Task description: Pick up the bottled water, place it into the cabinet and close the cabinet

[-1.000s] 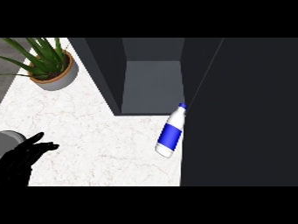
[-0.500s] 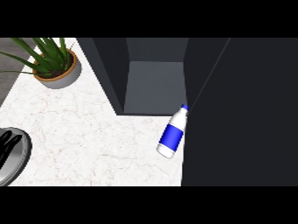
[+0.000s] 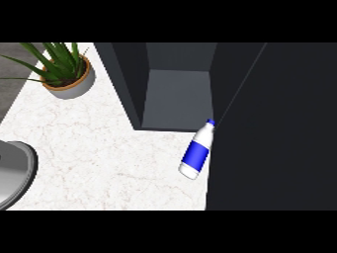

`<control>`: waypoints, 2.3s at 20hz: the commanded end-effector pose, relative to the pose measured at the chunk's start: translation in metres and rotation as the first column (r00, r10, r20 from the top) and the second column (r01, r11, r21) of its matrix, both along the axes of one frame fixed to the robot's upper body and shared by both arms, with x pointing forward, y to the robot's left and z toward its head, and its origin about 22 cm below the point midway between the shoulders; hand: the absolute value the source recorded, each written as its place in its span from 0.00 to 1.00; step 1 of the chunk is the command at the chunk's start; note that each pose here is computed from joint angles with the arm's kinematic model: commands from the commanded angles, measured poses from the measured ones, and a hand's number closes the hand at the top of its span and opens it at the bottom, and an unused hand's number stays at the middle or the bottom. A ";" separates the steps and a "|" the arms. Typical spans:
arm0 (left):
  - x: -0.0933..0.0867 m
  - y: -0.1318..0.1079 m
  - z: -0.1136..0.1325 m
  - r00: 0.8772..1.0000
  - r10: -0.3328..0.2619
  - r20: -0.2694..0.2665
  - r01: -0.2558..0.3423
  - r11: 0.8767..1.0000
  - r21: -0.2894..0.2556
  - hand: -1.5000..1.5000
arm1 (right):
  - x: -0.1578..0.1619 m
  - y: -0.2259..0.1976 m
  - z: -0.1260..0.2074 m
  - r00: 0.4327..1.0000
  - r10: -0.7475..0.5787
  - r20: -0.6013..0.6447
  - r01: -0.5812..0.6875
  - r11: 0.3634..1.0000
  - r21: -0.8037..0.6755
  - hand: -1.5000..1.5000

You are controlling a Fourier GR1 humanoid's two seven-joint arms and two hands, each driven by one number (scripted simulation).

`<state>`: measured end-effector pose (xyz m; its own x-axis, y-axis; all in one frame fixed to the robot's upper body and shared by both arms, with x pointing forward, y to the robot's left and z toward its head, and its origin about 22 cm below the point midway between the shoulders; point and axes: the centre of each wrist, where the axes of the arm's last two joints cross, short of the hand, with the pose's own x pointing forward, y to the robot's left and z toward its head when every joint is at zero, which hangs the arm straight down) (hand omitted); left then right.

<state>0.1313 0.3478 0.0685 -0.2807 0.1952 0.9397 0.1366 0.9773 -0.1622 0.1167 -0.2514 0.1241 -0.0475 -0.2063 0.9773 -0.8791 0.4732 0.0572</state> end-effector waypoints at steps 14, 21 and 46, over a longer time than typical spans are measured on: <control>-0.015 0.036 0.012 1.000 -0.024 -0.006 0.024 1.000 0.012 0.00 | 0.011 0.080 0.048 0.991 0.036 0.129 -0.032 0.999 -0.035 1.00; -0.023 0.057 0.018 1.000 -0.022 -0.010 0.022 0.999 0.030 0.00 | 0.032 0.117 0.054 0.997 -0.002 0.076 0.000 1.000 0.019 1.00; -0.083 0.112 0.024 0.999 0.030 0.020 -0.030 1.000 -0.007 0.00 | 0.163 0.247 0.103 0.927 0.244 -0.285 -0.276 0.958 -0.077 1.00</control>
<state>0.0701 0.4424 0.0917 -0.2757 0.2167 0.9365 0.1847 0.9681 -0.1696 0.2599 -0.0059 0.2368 0.1723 -0.0512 0.9837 -0.9633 0.1999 0.1791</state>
